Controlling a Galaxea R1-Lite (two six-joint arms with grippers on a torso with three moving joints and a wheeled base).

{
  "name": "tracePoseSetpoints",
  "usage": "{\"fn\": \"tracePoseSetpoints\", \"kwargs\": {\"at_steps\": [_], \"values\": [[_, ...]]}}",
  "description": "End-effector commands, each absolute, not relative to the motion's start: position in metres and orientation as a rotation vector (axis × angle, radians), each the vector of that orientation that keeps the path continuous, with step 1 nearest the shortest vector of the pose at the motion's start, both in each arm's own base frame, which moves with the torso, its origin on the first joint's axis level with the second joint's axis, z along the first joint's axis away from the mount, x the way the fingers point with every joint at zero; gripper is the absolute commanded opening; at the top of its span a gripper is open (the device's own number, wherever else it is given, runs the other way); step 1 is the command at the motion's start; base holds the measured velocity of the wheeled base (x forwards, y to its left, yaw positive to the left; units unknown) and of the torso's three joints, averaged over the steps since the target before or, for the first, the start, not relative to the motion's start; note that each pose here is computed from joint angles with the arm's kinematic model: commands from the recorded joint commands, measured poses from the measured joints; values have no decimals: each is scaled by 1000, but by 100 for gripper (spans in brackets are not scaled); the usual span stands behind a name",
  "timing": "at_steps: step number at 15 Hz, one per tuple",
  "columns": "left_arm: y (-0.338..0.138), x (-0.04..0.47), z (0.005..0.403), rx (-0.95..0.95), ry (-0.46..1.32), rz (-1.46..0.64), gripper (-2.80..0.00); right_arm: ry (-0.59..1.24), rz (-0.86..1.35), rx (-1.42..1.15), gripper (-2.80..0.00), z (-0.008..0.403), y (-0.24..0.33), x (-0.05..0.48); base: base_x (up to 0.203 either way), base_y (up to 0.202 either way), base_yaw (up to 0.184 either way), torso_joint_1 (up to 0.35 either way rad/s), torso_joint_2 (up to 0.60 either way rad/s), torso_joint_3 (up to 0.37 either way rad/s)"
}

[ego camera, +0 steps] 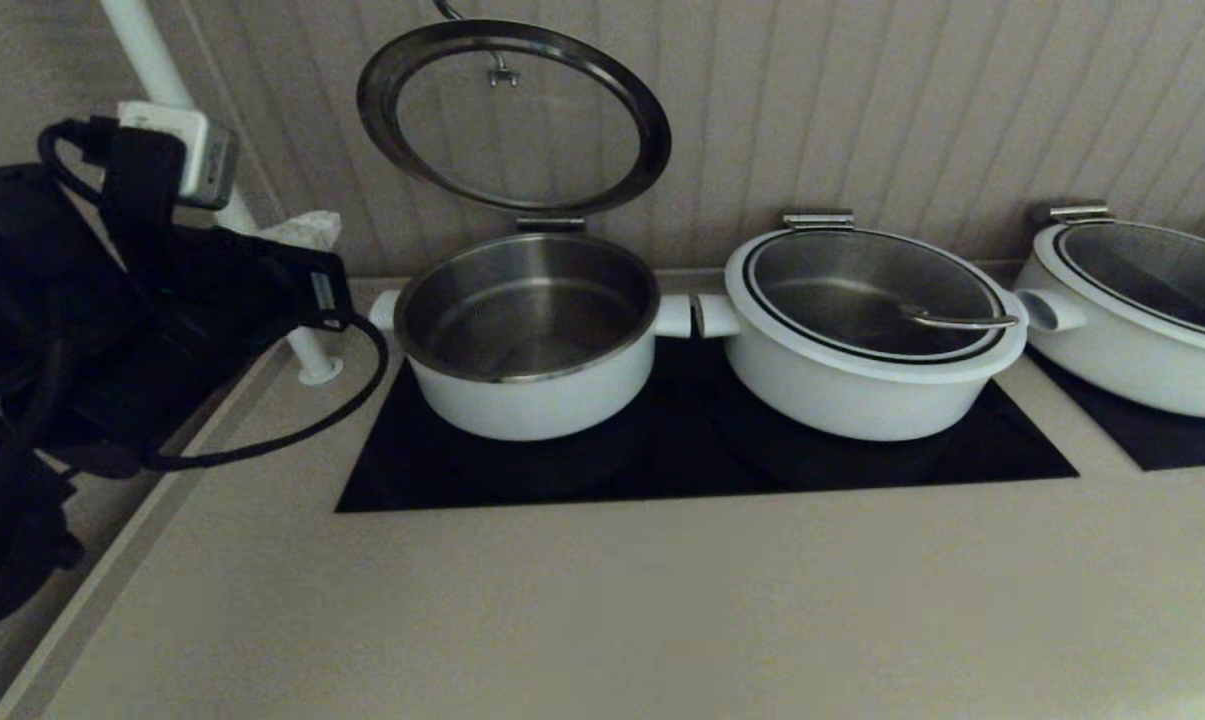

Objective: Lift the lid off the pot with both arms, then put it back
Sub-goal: Close the pot lid

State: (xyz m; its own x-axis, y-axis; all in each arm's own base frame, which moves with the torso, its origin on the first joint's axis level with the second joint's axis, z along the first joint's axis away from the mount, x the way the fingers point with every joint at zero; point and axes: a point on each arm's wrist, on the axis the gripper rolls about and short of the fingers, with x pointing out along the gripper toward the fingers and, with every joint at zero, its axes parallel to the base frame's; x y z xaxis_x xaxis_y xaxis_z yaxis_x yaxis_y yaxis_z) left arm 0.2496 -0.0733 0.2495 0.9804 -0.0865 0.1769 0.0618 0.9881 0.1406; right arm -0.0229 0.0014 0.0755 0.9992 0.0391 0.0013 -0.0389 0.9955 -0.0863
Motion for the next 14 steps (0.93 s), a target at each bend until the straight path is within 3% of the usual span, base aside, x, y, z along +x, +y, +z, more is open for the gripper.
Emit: {"fn": "tracePoseSetpoints", "kwargs": {"at_steps": [1, 14], "values": [[-65, 231, 249, 135, -191, -63, -280, -2, 40, -87, -280, 75, 1, -23, 0, 0, 0, 0, 0, 0], [-57, 210, 250, 126, -212, -110, -280, -2, 38, -87, -280, 75, 1, -23, 0, 0, 0, 0, 0, 0]]}}
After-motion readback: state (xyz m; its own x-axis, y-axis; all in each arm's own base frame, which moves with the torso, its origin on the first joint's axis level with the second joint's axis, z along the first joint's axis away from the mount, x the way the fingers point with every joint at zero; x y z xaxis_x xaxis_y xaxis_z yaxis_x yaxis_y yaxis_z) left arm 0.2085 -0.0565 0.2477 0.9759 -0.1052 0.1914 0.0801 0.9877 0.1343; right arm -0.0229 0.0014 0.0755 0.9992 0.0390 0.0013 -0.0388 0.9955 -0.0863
